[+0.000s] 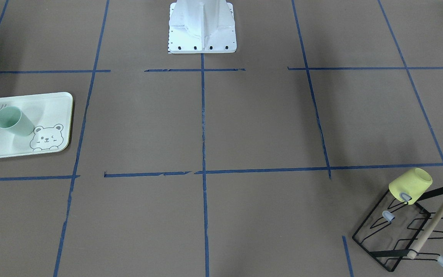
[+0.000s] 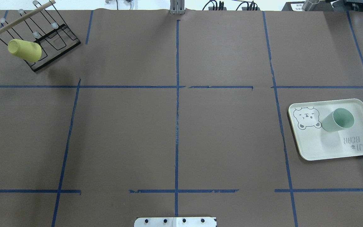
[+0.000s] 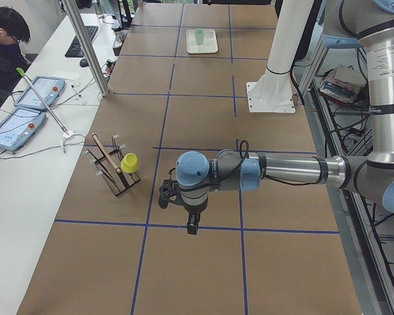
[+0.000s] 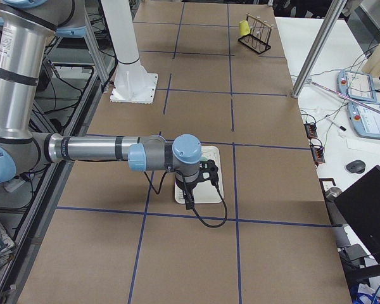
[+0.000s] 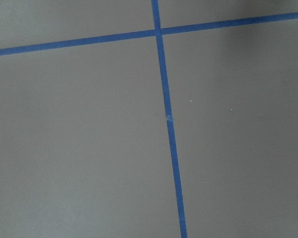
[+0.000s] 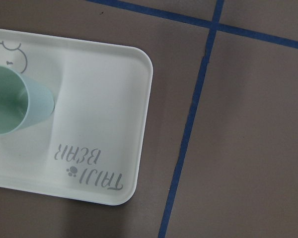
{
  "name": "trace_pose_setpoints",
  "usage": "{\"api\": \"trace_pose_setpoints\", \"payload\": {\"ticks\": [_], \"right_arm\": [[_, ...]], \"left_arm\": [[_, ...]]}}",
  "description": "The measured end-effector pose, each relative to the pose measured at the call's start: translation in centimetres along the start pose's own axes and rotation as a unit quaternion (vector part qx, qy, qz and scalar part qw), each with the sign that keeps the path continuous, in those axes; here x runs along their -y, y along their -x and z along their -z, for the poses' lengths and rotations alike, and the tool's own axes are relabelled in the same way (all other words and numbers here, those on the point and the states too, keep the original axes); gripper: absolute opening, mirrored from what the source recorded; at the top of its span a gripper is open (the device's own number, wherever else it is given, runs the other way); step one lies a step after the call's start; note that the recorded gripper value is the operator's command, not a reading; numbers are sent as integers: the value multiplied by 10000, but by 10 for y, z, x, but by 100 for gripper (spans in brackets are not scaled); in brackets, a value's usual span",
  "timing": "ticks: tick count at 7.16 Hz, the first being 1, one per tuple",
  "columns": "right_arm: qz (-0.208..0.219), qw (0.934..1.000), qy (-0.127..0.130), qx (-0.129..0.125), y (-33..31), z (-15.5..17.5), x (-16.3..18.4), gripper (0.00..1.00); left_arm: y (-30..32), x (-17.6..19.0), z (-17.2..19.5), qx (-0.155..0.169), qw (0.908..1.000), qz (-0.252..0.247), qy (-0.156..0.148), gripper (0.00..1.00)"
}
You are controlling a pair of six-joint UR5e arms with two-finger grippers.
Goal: Left arm grabs green cup and hands to right arm on tray
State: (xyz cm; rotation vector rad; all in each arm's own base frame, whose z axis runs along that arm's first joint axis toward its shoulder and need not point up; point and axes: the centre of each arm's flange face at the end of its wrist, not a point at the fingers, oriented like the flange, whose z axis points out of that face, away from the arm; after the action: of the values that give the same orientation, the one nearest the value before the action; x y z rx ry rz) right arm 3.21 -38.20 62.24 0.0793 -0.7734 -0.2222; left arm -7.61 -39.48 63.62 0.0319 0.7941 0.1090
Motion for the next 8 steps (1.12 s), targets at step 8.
{"api": "trace_pose_setpoints", "payload": {"ticks": [8], "right_arm": [[15, 10000, -13, 4, 0, 0, 0, 100]], "left_arm": [[1, -3, 0, 0, 10000, 16, 5, 100]]}}
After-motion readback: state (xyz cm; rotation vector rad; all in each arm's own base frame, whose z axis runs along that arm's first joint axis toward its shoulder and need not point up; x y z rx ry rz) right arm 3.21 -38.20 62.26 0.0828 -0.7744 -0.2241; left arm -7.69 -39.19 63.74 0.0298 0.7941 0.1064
